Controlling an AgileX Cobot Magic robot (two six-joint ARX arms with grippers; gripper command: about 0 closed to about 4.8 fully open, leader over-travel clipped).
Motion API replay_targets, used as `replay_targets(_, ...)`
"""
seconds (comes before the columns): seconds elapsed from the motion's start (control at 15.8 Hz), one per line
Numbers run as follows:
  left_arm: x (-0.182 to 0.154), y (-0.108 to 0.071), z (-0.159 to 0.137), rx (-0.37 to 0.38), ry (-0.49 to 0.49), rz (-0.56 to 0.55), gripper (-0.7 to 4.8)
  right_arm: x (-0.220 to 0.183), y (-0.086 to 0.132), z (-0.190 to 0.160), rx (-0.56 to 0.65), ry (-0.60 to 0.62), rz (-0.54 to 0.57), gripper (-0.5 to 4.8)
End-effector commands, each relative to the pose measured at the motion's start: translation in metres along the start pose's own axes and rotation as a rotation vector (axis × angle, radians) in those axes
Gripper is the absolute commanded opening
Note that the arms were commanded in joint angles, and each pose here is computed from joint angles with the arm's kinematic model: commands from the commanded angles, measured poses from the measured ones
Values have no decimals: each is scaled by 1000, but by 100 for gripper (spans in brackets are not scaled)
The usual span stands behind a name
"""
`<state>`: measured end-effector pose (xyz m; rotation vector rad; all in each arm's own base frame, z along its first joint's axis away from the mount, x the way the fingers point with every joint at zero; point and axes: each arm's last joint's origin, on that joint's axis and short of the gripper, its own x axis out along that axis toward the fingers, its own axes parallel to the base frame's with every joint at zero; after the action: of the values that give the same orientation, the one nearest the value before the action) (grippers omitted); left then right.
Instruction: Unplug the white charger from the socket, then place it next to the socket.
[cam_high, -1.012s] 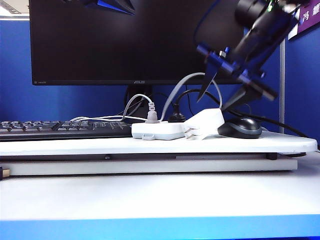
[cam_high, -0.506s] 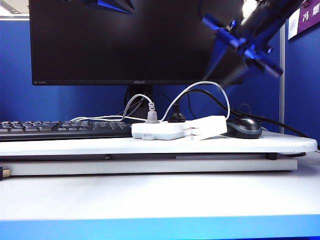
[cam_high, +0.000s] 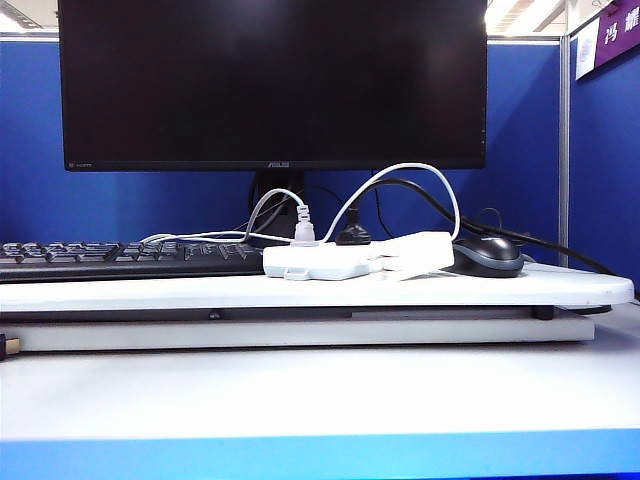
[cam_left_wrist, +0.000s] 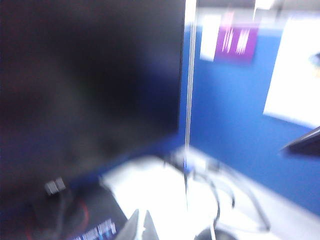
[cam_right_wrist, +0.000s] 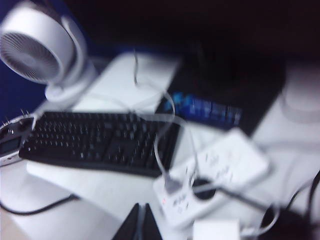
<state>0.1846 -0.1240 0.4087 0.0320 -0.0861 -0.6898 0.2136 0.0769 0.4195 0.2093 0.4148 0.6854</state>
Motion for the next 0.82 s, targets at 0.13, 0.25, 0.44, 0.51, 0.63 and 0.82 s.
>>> replay_targets(0.13,-77,-8,21,-9,26,-2,-5,-76,31,-3,-252,-147,-138,-3)
replay_targets(0.25,-108,-12,18,-16,88,-5,-5,-87,33,-17,-242,-115,-142,-3)
replay_targets(0.44,-160,-17,11,-19,151,40,-5,-95,31,-55,-301,-259,-113,-3)
replay_targets(0.51,-173,-17,8,-18,172,70,-5,-97,28,-71,-319,-310,-116,-3)
replay_targets(0.63,-200,-19,-5,-14,194,132,-5,-89,13,-122,-312,-325,-143,-3)
replay_targets(0.82,-205,-22,-41,-36,225,133,-5,-69,-7,-178,-250,-245,-149,-3)
